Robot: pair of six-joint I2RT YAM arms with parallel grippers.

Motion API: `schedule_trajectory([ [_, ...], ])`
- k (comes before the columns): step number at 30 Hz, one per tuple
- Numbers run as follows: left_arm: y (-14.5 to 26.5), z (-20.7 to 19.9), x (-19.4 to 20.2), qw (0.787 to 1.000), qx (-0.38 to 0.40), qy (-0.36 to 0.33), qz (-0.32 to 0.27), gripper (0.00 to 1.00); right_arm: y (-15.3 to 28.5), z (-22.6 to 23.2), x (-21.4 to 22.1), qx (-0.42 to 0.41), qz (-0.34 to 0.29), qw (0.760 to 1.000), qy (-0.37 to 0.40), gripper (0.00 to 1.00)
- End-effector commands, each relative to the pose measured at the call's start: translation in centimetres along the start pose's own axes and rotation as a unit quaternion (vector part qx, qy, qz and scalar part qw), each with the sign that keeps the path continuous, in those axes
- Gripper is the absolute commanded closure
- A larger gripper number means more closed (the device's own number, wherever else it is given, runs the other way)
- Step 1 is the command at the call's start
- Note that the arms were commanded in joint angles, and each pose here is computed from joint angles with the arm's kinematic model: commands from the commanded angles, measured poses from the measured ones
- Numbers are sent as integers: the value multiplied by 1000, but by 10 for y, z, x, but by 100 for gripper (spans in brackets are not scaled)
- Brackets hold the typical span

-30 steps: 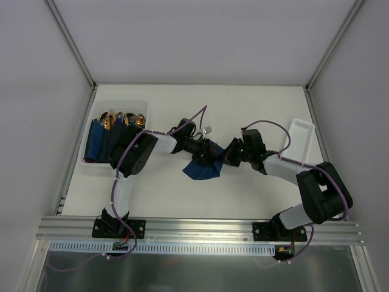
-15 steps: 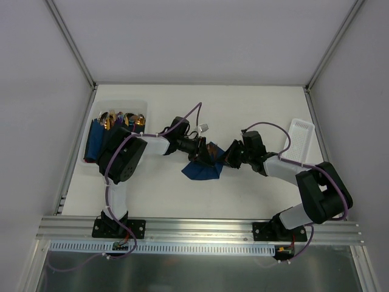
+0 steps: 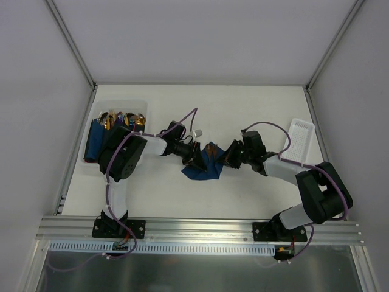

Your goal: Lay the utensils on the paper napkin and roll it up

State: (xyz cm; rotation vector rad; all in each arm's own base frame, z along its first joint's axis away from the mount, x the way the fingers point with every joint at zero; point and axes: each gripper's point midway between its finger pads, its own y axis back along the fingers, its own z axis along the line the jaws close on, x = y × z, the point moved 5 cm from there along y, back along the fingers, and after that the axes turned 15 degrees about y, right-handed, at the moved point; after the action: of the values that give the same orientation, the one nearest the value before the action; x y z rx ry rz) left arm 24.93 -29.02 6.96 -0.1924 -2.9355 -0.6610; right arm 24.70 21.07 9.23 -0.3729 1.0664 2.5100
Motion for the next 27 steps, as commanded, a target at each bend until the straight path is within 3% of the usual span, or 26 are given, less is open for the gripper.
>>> schedule_trajectory([
  [1, -1, 13, -2, 1000, -21, -3, -3, 79, 1, 15, -11, -19, -11, 999, 25, 100],
  [27, -5, 30, -9, 998, -68, 13, -14, 82, -30, 36, 16, -22, 52, 997, 54, 100],
])
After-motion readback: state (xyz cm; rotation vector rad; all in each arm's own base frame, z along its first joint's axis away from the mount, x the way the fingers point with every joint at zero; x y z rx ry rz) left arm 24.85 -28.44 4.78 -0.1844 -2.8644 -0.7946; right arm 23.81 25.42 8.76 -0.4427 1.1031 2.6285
